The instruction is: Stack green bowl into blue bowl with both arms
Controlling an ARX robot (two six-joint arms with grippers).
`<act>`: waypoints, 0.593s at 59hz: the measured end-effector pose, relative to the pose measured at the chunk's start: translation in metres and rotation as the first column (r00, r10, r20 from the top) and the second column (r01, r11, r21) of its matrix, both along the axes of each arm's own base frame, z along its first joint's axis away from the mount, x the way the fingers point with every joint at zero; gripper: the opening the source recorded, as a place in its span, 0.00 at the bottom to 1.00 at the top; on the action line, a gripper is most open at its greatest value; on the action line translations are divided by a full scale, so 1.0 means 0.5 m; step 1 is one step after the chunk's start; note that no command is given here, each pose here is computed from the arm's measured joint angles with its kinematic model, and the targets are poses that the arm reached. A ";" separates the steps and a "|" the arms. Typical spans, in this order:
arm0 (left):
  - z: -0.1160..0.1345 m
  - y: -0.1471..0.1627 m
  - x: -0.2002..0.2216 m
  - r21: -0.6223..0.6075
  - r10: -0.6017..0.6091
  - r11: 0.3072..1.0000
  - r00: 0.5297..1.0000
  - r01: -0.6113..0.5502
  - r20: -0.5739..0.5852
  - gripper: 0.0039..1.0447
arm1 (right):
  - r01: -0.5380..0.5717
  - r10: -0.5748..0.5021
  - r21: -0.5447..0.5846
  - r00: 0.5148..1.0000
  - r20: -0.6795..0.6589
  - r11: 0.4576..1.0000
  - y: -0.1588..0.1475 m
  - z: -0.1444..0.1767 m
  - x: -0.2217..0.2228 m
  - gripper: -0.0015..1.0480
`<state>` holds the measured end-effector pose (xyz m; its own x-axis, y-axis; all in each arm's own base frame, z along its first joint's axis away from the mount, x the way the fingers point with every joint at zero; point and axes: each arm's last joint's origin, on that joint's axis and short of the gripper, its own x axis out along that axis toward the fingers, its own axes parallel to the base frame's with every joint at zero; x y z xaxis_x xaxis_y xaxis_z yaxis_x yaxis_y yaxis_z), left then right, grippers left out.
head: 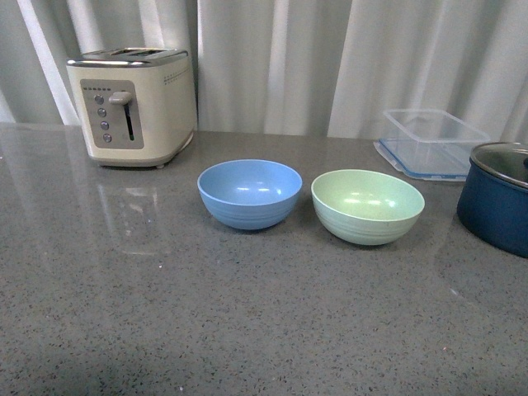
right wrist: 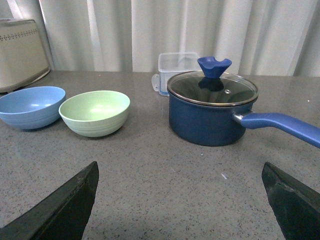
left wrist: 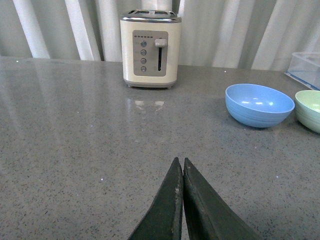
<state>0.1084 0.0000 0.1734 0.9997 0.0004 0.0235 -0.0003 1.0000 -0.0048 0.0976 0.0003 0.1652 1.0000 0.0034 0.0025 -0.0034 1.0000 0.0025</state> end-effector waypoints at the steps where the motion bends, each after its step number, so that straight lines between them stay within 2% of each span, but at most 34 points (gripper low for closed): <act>1: 0.000 0.000 -0.001 0.000 0.000 1.000 1.000 0.000 0.000 0.03 | 0.000 0.000 0.000 1.000 0.000 1.000 0.000 0.000 0.000 0.90; 8: -0.010 0.000 -0.018 0.000 0.000 1.000 0.999 0.000 -0.035 0.03 | 0.000 0.000 0.000 1.000 0.000 1.000 0.000 0.000 0.000 0.90; 24: -0.006 0.000 -0.024 0.000 0.000 1.000 1.000 0.000 -0.006 0.03 | 0.000 0.000 0.000 1.000 0.000 1.000 0.000 0.000 0.000 0.90; 35: -0.006 0.000 -0.024 0.000 0.000 1.000 1.000 0.000 -0.006 0.33 | 0.000 0.000 0.000 1.000 0.000 1.000 0.000 0.000 0.000 0.90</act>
